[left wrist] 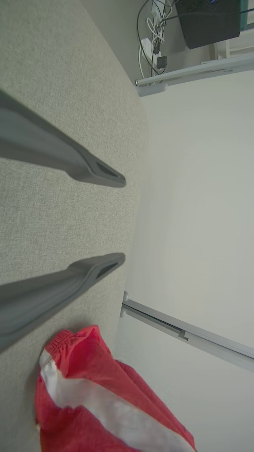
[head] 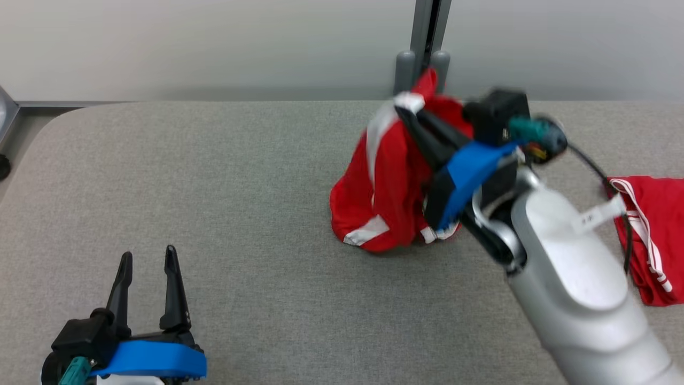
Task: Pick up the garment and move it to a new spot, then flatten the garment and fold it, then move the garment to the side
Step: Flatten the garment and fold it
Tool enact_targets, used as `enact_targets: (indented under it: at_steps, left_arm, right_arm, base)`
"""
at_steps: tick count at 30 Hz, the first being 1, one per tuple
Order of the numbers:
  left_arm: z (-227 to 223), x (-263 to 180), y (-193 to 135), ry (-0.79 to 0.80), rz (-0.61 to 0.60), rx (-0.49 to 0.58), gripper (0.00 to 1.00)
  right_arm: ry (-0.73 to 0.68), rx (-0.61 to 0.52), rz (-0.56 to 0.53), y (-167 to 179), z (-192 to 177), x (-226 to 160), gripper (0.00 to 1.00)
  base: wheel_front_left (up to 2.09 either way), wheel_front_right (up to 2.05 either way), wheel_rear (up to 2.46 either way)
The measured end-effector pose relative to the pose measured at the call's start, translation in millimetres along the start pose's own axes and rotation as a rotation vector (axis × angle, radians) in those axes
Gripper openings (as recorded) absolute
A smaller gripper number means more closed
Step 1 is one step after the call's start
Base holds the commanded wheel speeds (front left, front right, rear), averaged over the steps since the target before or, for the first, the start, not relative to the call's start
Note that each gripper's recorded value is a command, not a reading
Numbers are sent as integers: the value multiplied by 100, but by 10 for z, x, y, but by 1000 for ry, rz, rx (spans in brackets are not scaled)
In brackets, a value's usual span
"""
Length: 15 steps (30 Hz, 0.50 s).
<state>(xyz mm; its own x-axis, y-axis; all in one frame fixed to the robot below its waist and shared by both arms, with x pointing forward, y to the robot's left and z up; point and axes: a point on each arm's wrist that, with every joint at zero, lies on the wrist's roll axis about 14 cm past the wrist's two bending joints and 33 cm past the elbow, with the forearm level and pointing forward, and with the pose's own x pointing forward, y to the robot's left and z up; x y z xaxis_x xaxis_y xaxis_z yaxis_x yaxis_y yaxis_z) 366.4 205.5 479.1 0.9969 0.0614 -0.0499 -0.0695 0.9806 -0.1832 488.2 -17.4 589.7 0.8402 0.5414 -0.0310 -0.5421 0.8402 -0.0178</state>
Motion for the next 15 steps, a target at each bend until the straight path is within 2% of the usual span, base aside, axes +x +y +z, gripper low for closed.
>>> enact_targets:
  at_steps: [5,9,11,15]
  left_arm:
    - [8,20,11,-6,4,-1,100]
    - [5,15,22,-6,10,-2,100]
    - [8,16,27,-9,12,-2,100]
    - [5,22,24,-10,11,-3,100]
  right_arm:
    - [-185,-65,76,124,795,262,0]
    - [-247,-56,64,33,982,241,0]
    - [-225,-47,38,-98,884,174,0]
    - [-28,9,-64,-487,79,-145,0]
  base:
    - [0,0,0]
    - [0,0,0]
    - [0,0,0]
    - [0,0,0]
